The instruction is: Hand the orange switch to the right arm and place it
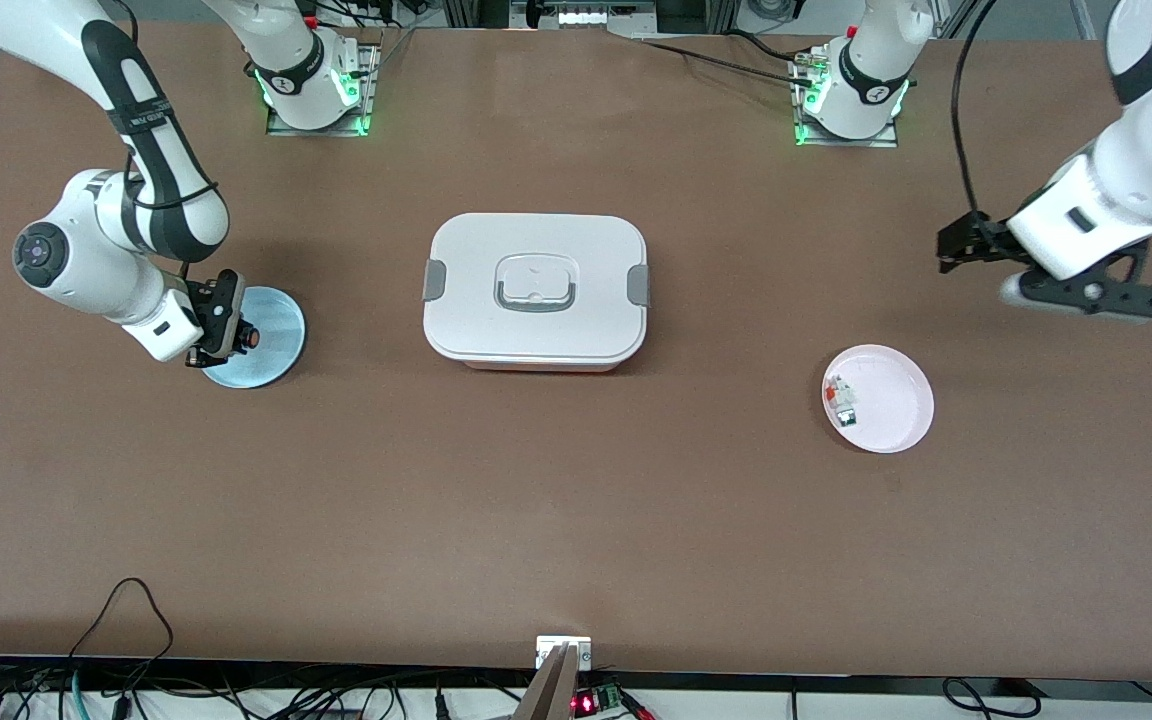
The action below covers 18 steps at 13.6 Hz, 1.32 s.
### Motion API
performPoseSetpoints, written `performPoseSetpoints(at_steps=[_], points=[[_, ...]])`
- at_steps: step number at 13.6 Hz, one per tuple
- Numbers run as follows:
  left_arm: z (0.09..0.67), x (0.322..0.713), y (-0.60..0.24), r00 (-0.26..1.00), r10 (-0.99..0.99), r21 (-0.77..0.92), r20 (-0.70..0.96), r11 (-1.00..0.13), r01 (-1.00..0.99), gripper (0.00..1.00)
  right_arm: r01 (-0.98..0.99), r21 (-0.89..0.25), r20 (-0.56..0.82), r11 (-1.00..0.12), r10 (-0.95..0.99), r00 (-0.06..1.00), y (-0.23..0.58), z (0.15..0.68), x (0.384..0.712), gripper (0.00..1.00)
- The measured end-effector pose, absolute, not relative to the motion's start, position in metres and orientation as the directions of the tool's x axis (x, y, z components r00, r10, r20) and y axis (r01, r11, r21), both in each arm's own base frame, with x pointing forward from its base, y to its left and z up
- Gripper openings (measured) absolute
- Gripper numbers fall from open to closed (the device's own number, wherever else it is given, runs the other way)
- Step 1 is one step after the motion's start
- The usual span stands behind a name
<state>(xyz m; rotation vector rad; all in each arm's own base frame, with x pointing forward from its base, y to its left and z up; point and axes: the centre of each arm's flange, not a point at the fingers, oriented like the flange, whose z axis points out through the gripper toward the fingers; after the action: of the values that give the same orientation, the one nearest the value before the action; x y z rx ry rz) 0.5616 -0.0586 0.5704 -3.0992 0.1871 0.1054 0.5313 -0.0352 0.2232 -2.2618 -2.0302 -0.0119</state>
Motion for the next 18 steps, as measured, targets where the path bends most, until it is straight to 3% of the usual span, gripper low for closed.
performPoseSetpoints(at_steps=[6, 8, 11, 12, 18], points=[[0.555, 0.548, -0.043, 0.997, -0.071, -0.052, -0.028, -0.996, -0.073, 1.00, 0.990, -0.096, 0.072, -0.099, 0.992, 0.106, -0.030, 0.184, 0.519, 0.42], [0.563, 0.546, -0.029, 0.998, -0.038, -0.034, -0.043, -0.999, -0.039, 1.00, 0.991, -0.093, 0.074, -0.092, 0.992, 0.099, -0.026, 0.189, 0.522, 0.55], [0.598, 0.543, -0.030, 0.998, -0.036, -0.029, -0.048, -0.999, -0.038, 1.00, 0.990, -0.076, 0.077, -0.120, 0.989, 0.126, -0.026, 0.219, 0.540, 0.88], [0.604, 0.541, -0.031, 0.998, -0.038, -0.029, -0.057, -0.999, -0.040, 1.00, 0.985, -0.070, 0.077, -0.159, 0.983, 0.164, -0.026, 0.236, 0.548, 0.99], [0.590, 0.547, -0.031, 0.994, -0.025, -0.031, -0.105, -0.999, -0.028, 1.00, 0.858, -0.087, 0.065, -0.506, 0.857, 0.511, -0.014, 0.367, 0.579, 1.00]])
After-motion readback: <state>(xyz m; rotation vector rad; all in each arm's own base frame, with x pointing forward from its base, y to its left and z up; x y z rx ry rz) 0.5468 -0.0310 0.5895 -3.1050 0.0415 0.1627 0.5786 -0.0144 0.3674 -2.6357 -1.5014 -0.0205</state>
